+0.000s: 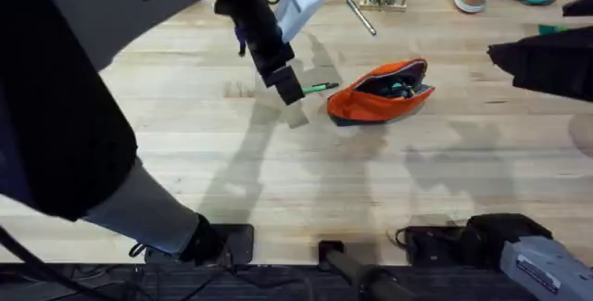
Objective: Unzip the bag, pick up the pens from the table one at a time and place them inside, then zip the bag closed.
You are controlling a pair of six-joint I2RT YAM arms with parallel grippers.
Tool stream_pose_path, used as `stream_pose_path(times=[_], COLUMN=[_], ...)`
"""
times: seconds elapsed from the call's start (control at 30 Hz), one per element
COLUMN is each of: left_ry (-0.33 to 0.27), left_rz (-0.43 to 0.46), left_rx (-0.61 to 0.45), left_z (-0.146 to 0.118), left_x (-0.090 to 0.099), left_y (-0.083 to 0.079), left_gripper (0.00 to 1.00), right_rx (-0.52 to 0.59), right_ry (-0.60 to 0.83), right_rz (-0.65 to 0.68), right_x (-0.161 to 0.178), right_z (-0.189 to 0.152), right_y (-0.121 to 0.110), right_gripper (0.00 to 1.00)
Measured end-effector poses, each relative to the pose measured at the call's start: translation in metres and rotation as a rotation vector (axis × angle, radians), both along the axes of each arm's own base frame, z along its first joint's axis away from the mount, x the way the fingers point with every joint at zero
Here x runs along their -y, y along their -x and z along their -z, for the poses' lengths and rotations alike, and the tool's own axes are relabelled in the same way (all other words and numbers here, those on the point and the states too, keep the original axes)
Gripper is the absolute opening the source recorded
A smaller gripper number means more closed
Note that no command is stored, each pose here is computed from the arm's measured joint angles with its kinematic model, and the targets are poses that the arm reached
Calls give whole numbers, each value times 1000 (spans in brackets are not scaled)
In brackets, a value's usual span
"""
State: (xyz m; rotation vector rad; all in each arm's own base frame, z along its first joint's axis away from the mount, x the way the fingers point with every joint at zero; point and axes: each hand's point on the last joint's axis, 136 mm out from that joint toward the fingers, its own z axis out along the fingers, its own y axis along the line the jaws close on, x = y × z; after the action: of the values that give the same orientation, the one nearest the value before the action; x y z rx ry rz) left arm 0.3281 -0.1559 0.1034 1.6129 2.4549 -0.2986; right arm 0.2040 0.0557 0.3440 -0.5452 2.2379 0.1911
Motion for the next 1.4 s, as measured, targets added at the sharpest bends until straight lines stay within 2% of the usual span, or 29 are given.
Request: stream_pose_path(times=[0.23,0.53,0.73,1.03,1.4], left_ry=[-59,-46,-50,-56,-61], left_rz=[22,61,75,83,96], left_rx=[53,109,94,15,-10], left_z=[13,11,17,54,67], left_x=[-1,16,21,27,30], left_y=[-5,-12,-9,-10,-11], left_gripper=[995,995,995,995,995], right_rx=[0,0,0,0,0], right_ry=[0,0,0,0,0], right_rz=[0,0,0,0,0], right_x=[0,0,0,0,0], right_z=[0,0,0,0,0], right_y=[0,0,0,0,0], right_gripper=[997,996,997,997,996])
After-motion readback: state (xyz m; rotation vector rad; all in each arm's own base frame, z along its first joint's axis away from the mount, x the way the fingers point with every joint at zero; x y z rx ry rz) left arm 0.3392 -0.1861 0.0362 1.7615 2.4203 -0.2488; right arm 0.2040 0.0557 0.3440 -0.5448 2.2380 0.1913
